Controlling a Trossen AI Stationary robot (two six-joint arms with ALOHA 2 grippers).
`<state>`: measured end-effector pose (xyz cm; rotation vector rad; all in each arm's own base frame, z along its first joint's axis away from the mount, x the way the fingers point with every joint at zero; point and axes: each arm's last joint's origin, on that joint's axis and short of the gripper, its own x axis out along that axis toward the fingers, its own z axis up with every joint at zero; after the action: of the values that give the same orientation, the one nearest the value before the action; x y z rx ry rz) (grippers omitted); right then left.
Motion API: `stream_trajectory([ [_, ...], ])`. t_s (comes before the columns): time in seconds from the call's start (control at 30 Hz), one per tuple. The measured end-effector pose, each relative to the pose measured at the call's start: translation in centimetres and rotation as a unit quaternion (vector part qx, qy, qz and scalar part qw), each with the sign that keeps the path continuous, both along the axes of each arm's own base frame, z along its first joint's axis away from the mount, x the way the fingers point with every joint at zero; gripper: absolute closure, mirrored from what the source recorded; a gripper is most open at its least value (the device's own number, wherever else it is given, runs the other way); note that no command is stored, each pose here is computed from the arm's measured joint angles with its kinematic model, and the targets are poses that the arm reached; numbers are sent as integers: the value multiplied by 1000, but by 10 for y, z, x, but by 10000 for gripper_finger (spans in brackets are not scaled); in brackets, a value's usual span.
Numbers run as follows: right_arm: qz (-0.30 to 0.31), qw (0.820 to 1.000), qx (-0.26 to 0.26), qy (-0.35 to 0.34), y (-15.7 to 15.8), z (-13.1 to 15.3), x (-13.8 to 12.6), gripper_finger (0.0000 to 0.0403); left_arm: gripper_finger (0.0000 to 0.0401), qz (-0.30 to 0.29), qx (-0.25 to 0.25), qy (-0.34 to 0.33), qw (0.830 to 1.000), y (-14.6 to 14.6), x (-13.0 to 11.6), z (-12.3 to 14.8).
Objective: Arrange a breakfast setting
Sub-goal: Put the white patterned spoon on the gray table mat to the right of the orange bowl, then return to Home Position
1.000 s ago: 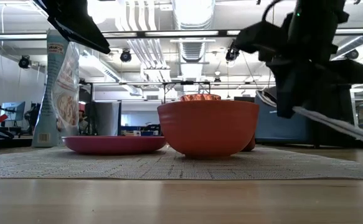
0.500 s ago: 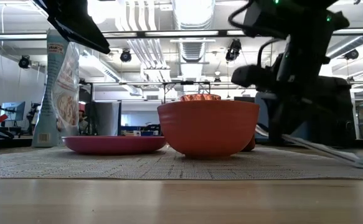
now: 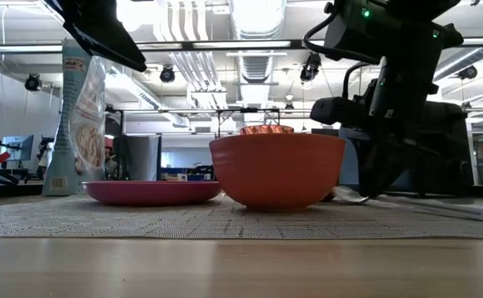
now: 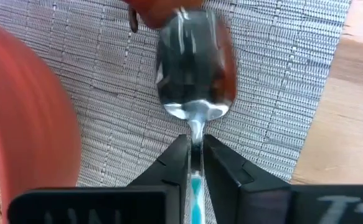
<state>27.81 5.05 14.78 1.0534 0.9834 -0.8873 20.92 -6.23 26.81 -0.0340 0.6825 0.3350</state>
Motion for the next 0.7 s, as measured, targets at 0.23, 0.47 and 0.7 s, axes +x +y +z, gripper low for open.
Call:
stream_trajectory([
  [0.23,10,1000,-1,2,0,0,0,315,246,0,0,0,1000,0,0,0],
  [0.47,52,998,25,-25,2,19,-3,288,246,0,0,0,1000,0,0,0],
  [0.7,228,966,-44,-114,0,65,-14,297,246,1,-2,-3,1000,0,0,0],
])
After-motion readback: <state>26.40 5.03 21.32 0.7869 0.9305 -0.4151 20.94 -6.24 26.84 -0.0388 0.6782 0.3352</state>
